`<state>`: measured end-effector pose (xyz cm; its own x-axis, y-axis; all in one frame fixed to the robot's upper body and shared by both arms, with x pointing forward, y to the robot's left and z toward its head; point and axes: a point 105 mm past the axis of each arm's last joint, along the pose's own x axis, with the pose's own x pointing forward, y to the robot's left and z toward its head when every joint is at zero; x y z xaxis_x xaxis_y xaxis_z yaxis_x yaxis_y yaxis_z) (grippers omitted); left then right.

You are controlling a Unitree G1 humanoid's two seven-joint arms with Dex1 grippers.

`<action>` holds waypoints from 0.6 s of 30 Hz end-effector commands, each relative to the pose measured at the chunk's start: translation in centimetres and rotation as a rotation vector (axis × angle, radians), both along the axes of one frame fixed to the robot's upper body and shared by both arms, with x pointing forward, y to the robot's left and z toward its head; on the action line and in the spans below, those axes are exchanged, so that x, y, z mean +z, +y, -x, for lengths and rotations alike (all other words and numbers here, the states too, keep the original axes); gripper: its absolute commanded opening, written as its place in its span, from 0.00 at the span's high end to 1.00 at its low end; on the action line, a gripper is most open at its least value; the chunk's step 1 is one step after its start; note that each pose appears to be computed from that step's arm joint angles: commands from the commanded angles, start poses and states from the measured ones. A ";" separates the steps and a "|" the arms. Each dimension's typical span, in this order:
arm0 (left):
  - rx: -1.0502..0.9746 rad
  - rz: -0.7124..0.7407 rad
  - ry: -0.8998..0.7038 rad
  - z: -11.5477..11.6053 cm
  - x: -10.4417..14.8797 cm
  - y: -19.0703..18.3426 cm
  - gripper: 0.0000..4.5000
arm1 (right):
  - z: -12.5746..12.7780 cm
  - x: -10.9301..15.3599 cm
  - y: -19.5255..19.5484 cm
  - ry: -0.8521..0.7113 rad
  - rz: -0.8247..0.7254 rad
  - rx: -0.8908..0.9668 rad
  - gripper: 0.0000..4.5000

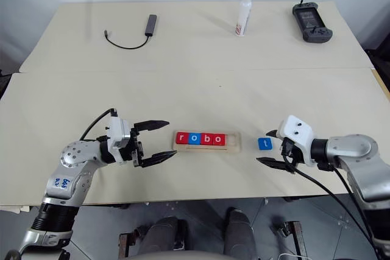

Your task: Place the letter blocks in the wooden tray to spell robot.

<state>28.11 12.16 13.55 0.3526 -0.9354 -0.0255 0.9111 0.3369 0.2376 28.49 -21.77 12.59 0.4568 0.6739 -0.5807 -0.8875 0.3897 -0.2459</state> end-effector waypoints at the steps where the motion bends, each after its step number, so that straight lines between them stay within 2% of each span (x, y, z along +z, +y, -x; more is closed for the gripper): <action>1: -0.002 0.003 -0.043 0.3 0.9 0.1 0.00 | -0.7 0.3 -1.0 0.008 0.062 0.111 0.01; 6: -0.010 -0.004 -0.044 0.6 1.0 0.2 0.00 | -2.2 -0.1 -1.4 0.039 0.085 0.158 0.01; 9: -0.019 -0.003 -0.044 0.8 1.1 0.0 0.00 | -2.2 -0.6 -1.4 0.083 0.091 0.179 0.15; 16: -0.050 -0.004 -0.042 1.1 1.0 -0.4 0.00 | -2.6 0.2 -0.8 0.075 0.055 0.202 0.64; 18: -0.054 -0.002 -0.043 1.1 1.1 -0.4 0.00 | -2.7 0.8 -0.1 0.046 0.050 0.216 0.68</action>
<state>27.44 11.94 13.98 0.3223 -0.9461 -0.0327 0.9167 0.3034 0.2601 31.13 -22.82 12.25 0.2786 0.6973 -0.6604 -0.9604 0.2064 -0.1872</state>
